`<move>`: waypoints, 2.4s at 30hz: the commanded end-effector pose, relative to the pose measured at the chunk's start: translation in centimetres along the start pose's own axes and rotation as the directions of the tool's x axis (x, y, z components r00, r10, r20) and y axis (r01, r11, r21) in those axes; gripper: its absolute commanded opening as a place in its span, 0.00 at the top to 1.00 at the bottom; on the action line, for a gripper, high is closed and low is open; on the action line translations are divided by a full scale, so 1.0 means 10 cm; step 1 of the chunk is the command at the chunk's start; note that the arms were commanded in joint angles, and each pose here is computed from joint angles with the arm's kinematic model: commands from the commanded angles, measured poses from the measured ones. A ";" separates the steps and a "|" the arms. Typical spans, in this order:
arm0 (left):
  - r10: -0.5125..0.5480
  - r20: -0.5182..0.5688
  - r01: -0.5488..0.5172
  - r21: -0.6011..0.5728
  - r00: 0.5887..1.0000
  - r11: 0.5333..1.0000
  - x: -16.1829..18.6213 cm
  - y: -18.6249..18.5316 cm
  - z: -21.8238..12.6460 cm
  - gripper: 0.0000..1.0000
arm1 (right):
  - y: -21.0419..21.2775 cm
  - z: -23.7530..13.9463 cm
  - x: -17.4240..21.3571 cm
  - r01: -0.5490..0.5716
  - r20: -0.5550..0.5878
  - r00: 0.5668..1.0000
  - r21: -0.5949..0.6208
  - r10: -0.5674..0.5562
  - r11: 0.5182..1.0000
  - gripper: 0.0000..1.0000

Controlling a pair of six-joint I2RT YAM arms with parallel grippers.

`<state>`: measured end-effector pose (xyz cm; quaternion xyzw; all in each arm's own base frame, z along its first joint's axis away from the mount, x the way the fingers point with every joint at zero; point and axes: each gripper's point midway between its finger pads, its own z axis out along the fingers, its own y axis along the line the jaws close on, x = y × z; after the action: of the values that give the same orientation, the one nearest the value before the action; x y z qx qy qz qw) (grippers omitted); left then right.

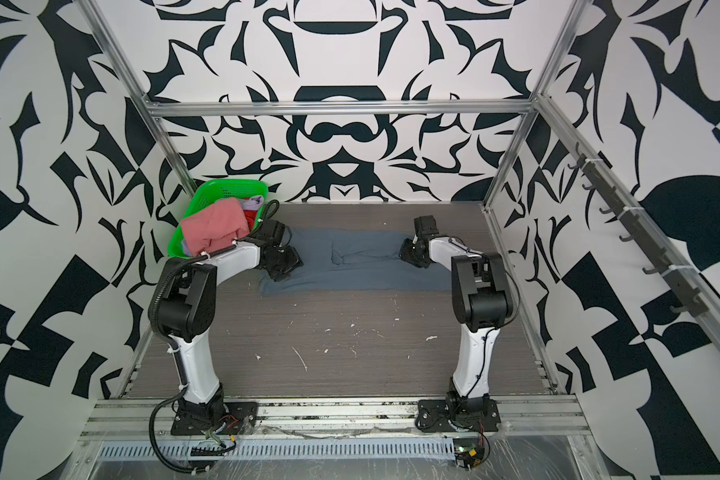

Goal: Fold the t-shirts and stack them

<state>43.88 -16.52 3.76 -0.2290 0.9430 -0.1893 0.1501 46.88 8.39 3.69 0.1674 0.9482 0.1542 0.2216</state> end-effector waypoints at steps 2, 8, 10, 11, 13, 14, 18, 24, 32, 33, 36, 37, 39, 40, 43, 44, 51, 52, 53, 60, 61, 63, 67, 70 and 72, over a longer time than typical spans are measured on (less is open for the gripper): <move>0.035 0.021 -0.031 -0.152 0.999 0.988 -0.12 0.26 0.30 0.39 | -0.21 -0.12 0.38 -0.005 -0.048 0.999 0.087 0.010 0.996 0.67; 0.178 0.033 -0.176 -0.048 0.983 0.983 -0.49 -0.26 0.62 0.39 | -0.10 -0.29 1.15 -0.029 -0.123 0.992 0.100 0.041 0.995 0.67; 0.223 0.040 -0.223 0.003 0.974 0.975 -0.60 -0.49 0.71 0.39 | -0.01 -0.38 1.47 -0.003 -0.156 0.988 0.109 0.020 0.994 0.67; 0.245 0.042 -0.246 0.030 0.969 0.969 -0.65 -0.63 0.73 0.39 | 0.03 -0.43 1.65 0.004 -0.177 0.984 0.113 0.016 0.994 0.67; 0.293 0.055 -0.297 0.074 0.954 0.952 -0.72 -0.88 0.79 0.39 | 0.09 -0.51 2.01 0.016 -0.220 0.975 0.116 0.010 0.993 0.67; 0.322 0.066 -0.327 0.100 0.944 0.940 -0.73 -1.01 0.81 0.39 | 0.13 -0.55 2.18 0.020 -0.237 0.972 0.115 0.008 0.993 0.67; 0.409 0.135 -0.429 0.196 0.903 0.882 -0.72 -1.48 0.87 0.38 | 0.26 -0.69 2.66 0.051 -0.266 0.964 0.103 -0.021 0.993 0.66; 0.424 0.217 -0.473 0.299 0.879 0.829 -0.70 -1.88 0.68 0.38 | 0.57 -0.98 2.63 0.174 -0.214 0.964 0.062 -0.158 0.983 0.65; 0.390 0.223 -0.441 0.271 0.894 0.856 -0.53 -1.80 0.14 0.34 | 0.74 -1.40 2.10 0.242 0.019 0.970 0.058 -0.244 0.969 0.60; 0.386 0.205 -0.430 0.264 0.900 0.863 -0.46 -1.77 0.14 0.34 | 0.71 -1.42 2.03 0.247 0.040 0.967 0.085 -0.251 0.965 0.59; 0.308 0.135 -0.333 0.245 0.942 0.911 -0.29 -1.65 0.21 0.33 | 0.63 -1.41 1.91 0.265 0.071 0.958 0.142 -0.277 0.954 0.57; 0.275 0.111 -0.295 0.250 0.955 0.922 -0.22 -1.64 0.25 0.34 | 0.62 -1.38 1.90 0.272 0.075 0.955 0.151 -0.286 0.950 0.57; 0.253 0.093 -0.268 0.244 0.963 0.932 -0.10 -1.64 0.33 0.34 | 0.61 -1.31 1.88 0.287 0.068 0.952 0.159 -0.300 0.945 0.57; 0.253 0.097 -0.269 0.229 0.962 0.935 -0.06 -1.64 0.37 0.33 | 0.61 -1.27 1.89 0.294 0.060 0.950 0.160 -0.306 0.942 0.57; 0.246 0.082 -0.259 0.221 0.966 0.940 0.02 -1.70 0.49 0.33 | 0.64 -1.16 1.97 0.315 0.031 0.946 0.138 -0.322 0.939 0.57; 0.243 0.077 -0.254 0.223 0.967 0.941 0.03 -1.71 0.54 0.33 | 0.64 -1.12 2.01 0.319 0.015 0.946 0.124 -0.323 0.940 0.57; 0.252 0.054 -0.258 0.146 0.966 0.955 -0.01 -1.62 0.78 0.33 | 0.62 -0.86 2.42 0.292 -0.165 0.946 0.063 -0.279 0.954 0.59; 0.259 0.049 -0.263 0.133 0.965 0.956 -0.01 -1.59 0.83 0.33 | 0.62 -0.82 2.48 0.286 -0.180 0.945 0.052 -0.272 0.957 0.60; 0.266 0.044 -0.270 0.124 0.963 0.955 0.00 -1.58 0.87 0.33 | 0.62 -0.79 2.53 0.279 -0.194 0.944 0.039 -0.267 0.959 0.60; 0.339 0.019 -0.336 0.178 0.941 0.925 -0.03 -1.71 1.09 0.33 | 0.92 -0.57 2.86 0.307 -0.290 0.903 -0.082 -0.317 0.948 0.62; 0.349 0.012 -0.344 0.208 0.937 0.916 -0.03 -1.75 1.12 0.33 | 1.02 -0.54 2.92 0.322 -0.303 0.890 -0.109 -0.340 0.940 0.62; 0.378 0.005 -0.366 0.261 0.926 0.894 -0.01 -1.83 1.14 0.33 | 1.22 -0.51 3.03 0.370 -0.326 0.856 -0.154 -0.401 0.916 0.63; 0.427 0.017 -0.413 0.288 0.904 0.864 -0.04 -1.87 1.07 0.33 | 1.54 -0.50 3.14 0.469 -0.341 0.790 -0.199 -0.509 0.861 0.63; 0.445 0.037 -0.438 0.274 0.895 0.856 -0.11 -1.83 0.96 0.33 | 1.66 -0.54 3.12 0.491 -0.321 0.777 -0.228 -0.541 0.841 0.63; 0.440 0.059 -0.440 0.256 0.896 0.861 -0.20 -1.77 0.87 0.33 | 1.63 -0.56 3.04 0.513 -0.298 0.780 -0.198 -0.550 0.835 0.63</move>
<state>56.35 -34.67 5.08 0.0102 0.9239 -0.3012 0.2357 22.87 34.33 2.61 -0.1274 0.9704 0.1788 0.1010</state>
